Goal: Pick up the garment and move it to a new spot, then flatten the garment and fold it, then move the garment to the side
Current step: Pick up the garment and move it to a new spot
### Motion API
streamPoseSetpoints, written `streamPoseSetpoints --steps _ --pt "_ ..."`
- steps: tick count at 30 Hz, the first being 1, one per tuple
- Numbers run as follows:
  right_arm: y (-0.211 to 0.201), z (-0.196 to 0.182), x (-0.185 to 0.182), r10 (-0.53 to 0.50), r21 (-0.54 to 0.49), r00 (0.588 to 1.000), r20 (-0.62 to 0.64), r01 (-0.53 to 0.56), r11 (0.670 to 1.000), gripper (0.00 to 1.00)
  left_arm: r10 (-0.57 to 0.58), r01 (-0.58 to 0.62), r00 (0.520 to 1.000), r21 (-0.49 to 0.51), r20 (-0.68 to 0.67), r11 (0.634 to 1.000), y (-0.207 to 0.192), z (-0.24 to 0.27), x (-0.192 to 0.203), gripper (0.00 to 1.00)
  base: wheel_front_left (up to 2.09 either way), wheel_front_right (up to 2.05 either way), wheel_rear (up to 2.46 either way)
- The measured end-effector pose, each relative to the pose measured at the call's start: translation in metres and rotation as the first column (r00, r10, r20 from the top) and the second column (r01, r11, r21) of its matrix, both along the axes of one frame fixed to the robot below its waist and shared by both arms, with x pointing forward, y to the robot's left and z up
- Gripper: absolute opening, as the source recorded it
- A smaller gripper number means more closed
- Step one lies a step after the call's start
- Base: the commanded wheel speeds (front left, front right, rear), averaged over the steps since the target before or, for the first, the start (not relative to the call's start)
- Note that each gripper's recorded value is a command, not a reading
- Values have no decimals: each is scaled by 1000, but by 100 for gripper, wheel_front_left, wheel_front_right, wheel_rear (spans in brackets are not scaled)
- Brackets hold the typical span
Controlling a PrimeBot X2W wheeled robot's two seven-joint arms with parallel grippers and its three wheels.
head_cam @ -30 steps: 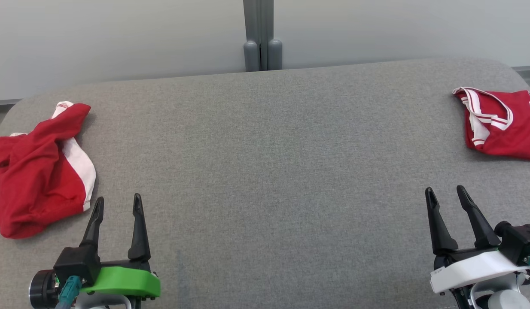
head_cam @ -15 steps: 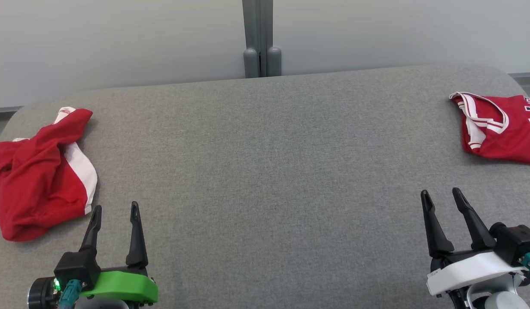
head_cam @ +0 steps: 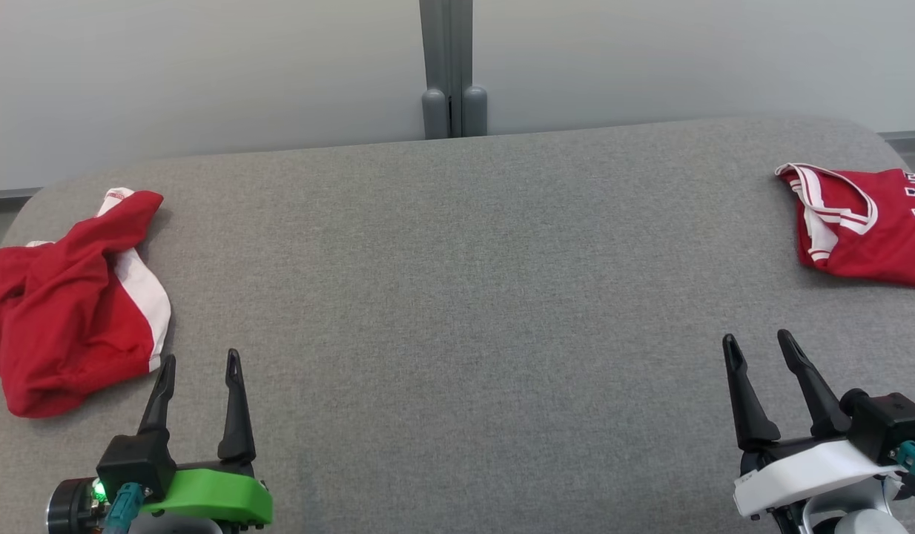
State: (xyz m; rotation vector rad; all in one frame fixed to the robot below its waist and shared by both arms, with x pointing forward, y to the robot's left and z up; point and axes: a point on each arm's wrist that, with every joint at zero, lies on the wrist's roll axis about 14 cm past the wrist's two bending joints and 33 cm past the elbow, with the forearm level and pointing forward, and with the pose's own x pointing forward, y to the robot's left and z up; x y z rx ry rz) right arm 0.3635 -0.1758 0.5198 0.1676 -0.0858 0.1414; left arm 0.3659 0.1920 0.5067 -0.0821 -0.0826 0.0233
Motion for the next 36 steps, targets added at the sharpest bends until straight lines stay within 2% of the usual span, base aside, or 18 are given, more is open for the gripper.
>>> streamPoseSetpoints --steps 17,28,36 --pt "6 3 1 11 4 1000 6 -11 1000 100 25 -25 1000 0 1 1000 9 1 -4 100 0 0 0" --pt "43 1 12 111 16 994 2 -111 994 100 148 -149 989 6 7 989 51 3 -26 100 0 0 0" --pt "82 -3 21 218 29 976 -5 -218 976 100 280 -280 960 9 -2 960 92 1 -59 100 0 0 0"
